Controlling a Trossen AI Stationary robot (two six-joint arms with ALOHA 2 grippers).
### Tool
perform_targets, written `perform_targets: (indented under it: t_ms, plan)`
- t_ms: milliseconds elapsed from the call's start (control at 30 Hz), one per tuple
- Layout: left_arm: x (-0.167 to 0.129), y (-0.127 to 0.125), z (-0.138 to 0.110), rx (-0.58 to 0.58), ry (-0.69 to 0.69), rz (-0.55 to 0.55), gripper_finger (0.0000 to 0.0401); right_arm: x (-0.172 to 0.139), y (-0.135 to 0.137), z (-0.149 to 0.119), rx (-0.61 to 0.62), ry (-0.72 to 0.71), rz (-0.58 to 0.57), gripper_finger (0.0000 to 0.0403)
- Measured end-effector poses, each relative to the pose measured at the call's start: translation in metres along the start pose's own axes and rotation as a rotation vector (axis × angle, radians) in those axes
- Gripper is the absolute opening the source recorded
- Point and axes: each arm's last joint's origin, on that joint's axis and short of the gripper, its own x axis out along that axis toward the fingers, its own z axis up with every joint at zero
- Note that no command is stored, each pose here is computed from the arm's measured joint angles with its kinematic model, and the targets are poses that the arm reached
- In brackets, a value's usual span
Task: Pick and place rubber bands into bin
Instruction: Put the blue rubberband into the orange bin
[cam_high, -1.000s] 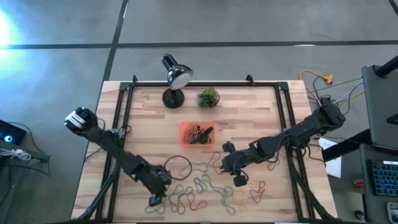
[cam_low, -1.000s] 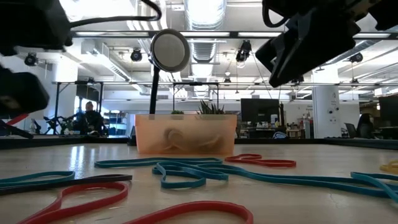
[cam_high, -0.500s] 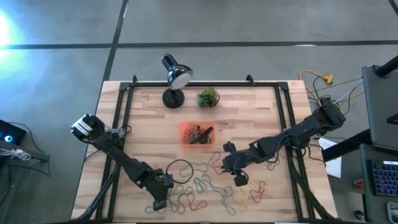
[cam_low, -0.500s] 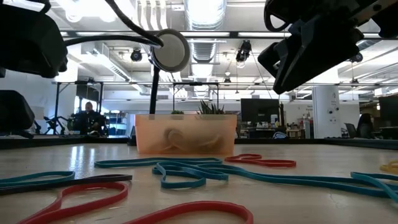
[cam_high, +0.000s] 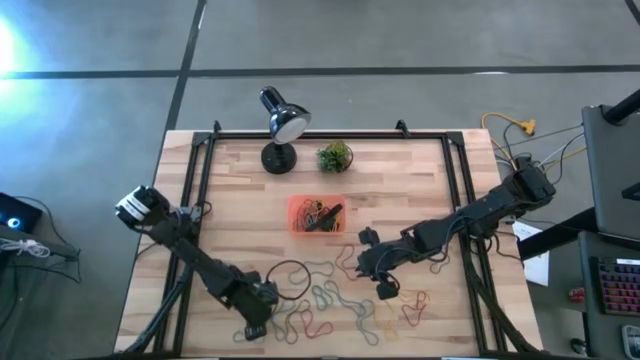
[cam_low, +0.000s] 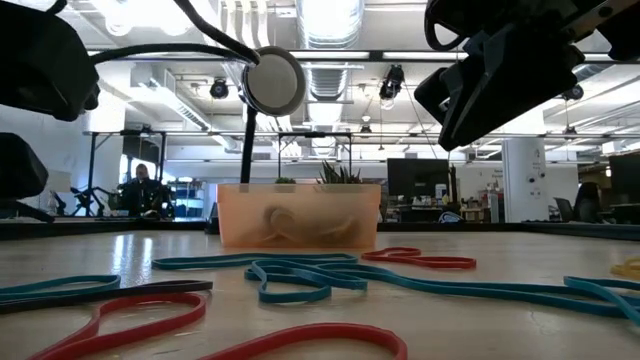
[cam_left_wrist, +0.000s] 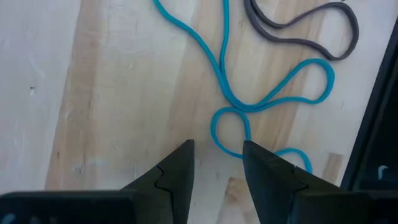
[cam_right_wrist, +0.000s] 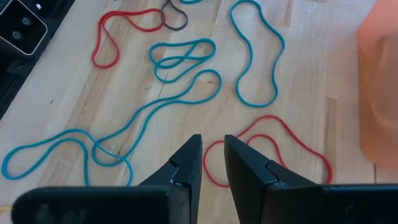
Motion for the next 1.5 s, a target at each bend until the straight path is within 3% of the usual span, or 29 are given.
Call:
perform_targets:
  t_ms: [367,800,933,1200,1500]
  plan:
    - [0.011,-0.017,0.004,0.023,-0.042,0.028,0.0123,0.000,0.000,0.000,0.000,0.000,0.000,0.0063]
    - [0.024,-0.018,0.004,0.031,-0.023,0.168,0.0121,0.000,0.000,0.000,0.000,0.000,0.000,0.0064]
    - [0.024,-0.016,0.003,0.034,-0.042,0.197,0.0098,0.000,0.000,0.000,0.001,0.000,0.000,0.0063]
    - [0.024,-0.013,0.003,0.033,-0.042,0.227,0.0008,0.000,0.000,0.000,0.008,-0.001,0.000,0.0059]
    - [0.022,-0.009,0.001,0.036,-0.032,0.277,0.0001,0.000,0.000,0.000,0.008,-0.001,0.000,0.0059]
